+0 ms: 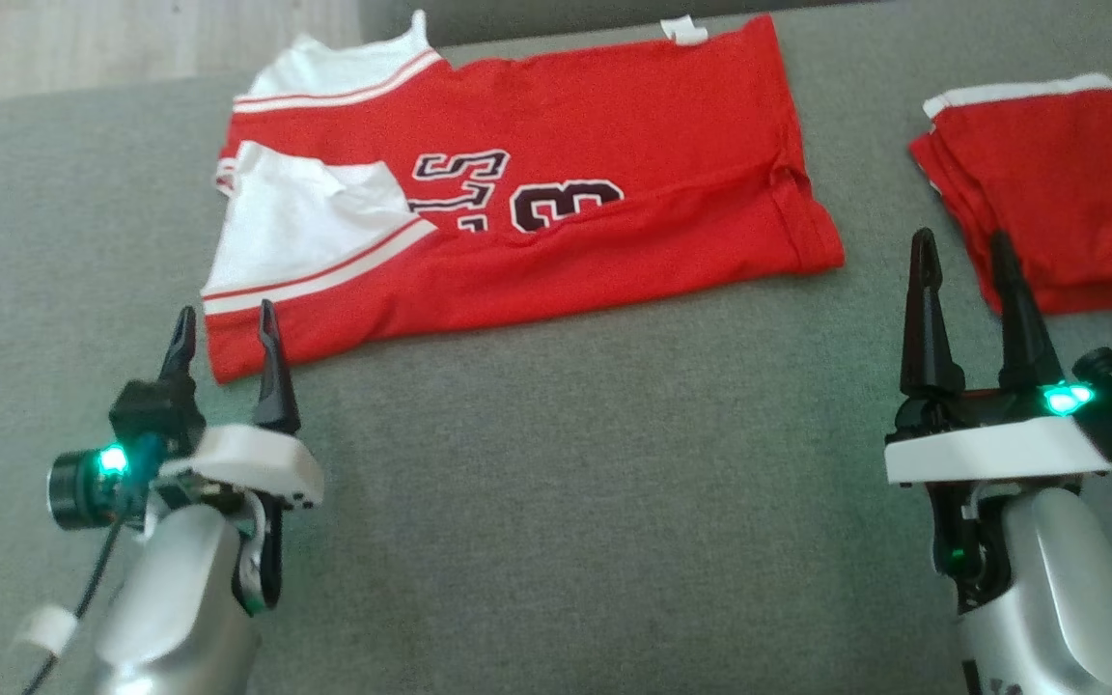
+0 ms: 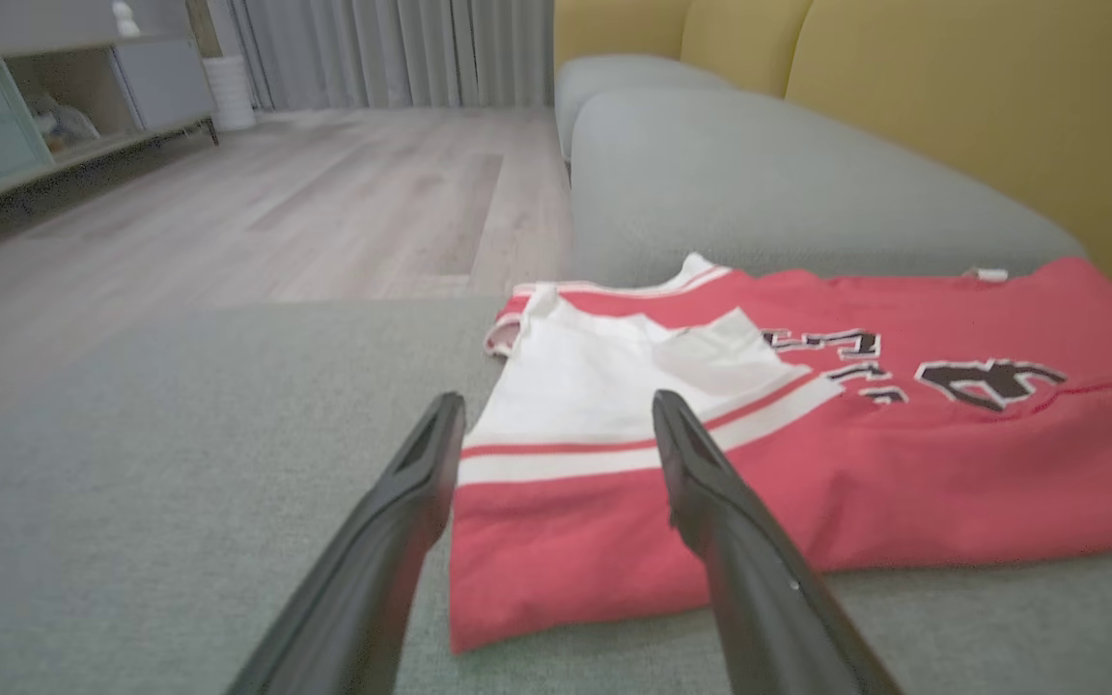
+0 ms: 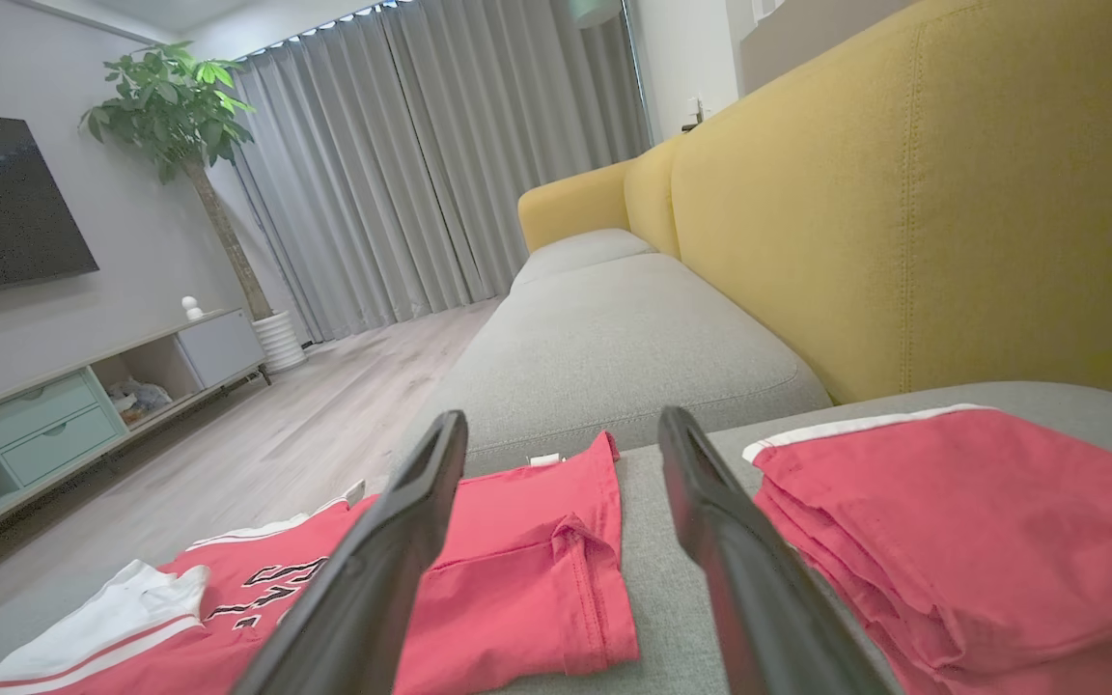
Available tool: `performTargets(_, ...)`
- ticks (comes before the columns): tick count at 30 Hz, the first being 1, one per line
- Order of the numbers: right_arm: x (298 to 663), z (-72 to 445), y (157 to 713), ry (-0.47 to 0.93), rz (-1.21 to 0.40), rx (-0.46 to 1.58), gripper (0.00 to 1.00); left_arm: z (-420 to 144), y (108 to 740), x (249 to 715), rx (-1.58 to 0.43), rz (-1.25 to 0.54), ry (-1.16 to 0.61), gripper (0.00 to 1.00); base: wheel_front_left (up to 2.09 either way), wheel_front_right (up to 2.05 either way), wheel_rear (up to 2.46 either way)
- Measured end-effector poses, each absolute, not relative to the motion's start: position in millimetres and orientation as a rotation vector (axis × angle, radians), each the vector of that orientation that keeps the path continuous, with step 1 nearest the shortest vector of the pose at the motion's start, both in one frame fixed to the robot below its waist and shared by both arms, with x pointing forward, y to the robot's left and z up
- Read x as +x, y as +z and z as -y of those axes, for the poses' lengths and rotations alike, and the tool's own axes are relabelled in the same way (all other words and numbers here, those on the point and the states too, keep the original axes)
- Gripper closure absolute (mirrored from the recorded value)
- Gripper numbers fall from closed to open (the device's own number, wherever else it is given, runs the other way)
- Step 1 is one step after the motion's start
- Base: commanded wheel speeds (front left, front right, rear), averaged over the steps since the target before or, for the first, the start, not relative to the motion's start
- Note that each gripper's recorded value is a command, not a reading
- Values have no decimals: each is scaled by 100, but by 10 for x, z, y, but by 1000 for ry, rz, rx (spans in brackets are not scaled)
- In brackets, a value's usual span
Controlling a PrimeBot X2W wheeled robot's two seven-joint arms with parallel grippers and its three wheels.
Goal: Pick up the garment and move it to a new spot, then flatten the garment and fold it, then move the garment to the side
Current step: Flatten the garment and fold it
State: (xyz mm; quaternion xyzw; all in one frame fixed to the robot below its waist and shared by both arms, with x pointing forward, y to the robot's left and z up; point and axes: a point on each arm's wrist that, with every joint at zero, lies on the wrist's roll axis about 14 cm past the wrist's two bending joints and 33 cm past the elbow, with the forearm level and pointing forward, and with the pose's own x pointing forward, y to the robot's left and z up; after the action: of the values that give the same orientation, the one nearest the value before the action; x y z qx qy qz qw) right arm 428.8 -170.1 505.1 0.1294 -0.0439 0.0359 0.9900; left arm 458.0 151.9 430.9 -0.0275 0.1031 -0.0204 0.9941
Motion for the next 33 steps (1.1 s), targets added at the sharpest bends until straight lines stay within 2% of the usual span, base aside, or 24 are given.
performTargets(9,4311,1716,4981,71,75,251,0,-1615,3619,4674,-10,-492,-16,0,0,0,0)
performTargets(18,4314,1783,5009,54,85,251,0,-1635,3503,4776,20,-547,-6,0,0,0,0)
performTargets(19,4314,1785,5012,54,86,251,0,-1625,3497,4776,19,-557,-15,21,0,0,0)
performTargets(20,4315,1786,5017,53,88,251,0,-1611,3497,4778,18,-564,-26,81,0,0,0)
performTargets(21,4315,1784,5019,54,88,251,0,-1586,3506,4782,17,-567,-41,100,0,0,0)
performTargets(27,4278,1704,4827,71,20,233,0,-1575,3650,4776,-12,-504,-45,100,0,0,0)
performTargets(33,4378,1618,4650,100,-89,193,0,-1450,4106,4907,-3,-307,-112,100,0,0,0)
